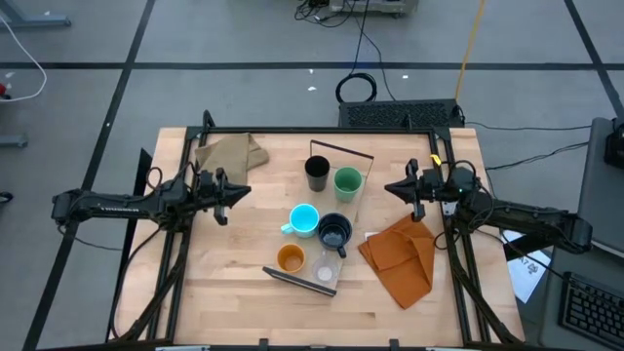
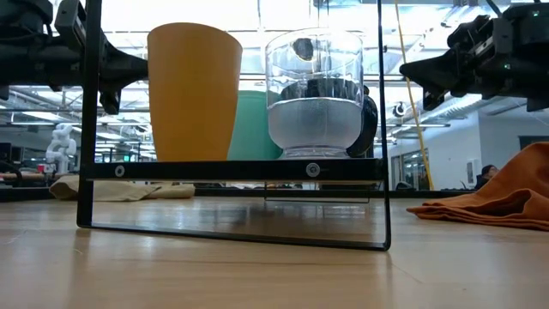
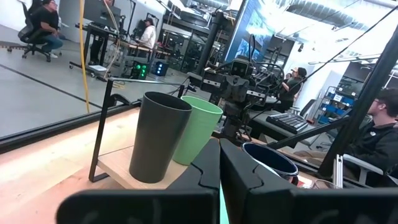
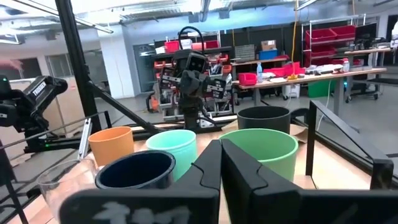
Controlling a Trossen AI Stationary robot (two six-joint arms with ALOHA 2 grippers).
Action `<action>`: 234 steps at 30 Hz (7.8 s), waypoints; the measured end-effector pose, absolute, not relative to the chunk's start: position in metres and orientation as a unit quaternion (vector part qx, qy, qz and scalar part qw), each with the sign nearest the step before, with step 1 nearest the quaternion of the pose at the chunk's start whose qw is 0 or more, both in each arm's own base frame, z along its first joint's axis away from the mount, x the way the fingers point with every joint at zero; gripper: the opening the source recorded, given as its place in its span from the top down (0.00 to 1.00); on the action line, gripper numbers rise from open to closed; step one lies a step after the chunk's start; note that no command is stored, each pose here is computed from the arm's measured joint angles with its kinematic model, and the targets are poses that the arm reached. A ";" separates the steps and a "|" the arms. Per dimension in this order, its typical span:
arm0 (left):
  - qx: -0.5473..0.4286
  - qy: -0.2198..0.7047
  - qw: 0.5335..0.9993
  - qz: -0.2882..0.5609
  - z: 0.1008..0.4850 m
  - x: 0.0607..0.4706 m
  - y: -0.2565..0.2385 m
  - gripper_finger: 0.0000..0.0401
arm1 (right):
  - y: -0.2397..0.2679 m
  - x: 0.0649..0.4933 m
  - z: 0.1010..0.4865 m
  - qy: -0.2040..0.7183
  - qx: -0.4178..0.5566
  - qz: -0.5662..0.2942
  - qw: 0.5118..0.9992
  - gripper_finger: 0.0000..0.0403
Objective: Stack small to large cups/mugs on shelf
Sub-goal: Return to Home Position
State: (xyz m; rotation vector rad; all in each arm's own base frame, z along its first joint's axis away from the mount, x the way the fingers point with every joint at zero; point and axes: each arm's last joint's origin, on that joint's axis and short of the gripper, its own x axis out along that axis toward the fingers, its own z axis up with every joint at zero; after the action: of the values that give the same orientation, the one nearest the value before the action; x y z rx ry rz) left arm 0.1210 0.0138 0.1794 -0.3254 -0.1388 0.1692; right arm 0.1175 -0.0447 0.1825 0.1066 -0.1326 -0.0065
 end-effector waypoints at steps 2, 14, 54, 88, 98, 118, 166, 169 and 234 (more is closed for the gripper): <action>-0.162 -0.069 0.981 0.084 0.179 0.121 0.014 0.98 | -0.044 0.117 0.183 -0.066 0.053 -0.001 0.996 1.00; -0.162 -0.071 0.981 0.082 0.180 0.120 0.013 0.91 | -0.017 0.107 0.200 -0.144 0.027 0.097 0.984 1.00; -0.175 -0.229 0.957 -0.031 0.210 0.087 -0.004 0.91 | 0.008 0.079 0.221 -0.275 0.004 0.206 0.939 1.00; -0.172 -0.228 0.958 -0.028 0.210 0.087 -0.004 0.91 | 0.002 0.094 0.191 -0.122 0.024 0.026 0.992 1.00; -0.172 -0.228 0.958 -0.028 0.210 0.087 -0.004 0.91 | 0.001 0.097 0.171 -0.021 0.035 -0.029 0.999 1.00; -0.172 -0.228 0.958 -0.028 0.210 0.087 -0.004 0.91 | 0.001 0.097 0.169 -0.013 0.034 -0.029 0.999 1.00; 0.037 -0.014 0.998 0.049 0.170 0.097 0.002 0.91 | 0.001 0.098 0.170 -0.018 0.034 -0.029 0.999 1.00; 0.036 -0.014 0.998 0.049 0.170 0.097 0.002 0.91 | 0.001 0.098 0.171 -0.018 0.034 -0.029 0.999 1.00; 0.034 -0.038 0.997 0.050 0.174 0.097 0.002 0.91 | 0.001 0.098 0.171 -0.019 0.035 -0.029 0.999 1.00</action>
State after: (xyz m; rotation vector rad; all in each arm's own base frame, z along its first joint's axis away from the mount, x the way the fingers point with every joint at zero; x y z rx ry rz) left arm 0.0968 0.0023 0.1737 0.0685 -0.0758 0.1008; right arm 0.0975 0.0011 0.1706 0.0691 -0.0378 -0.0586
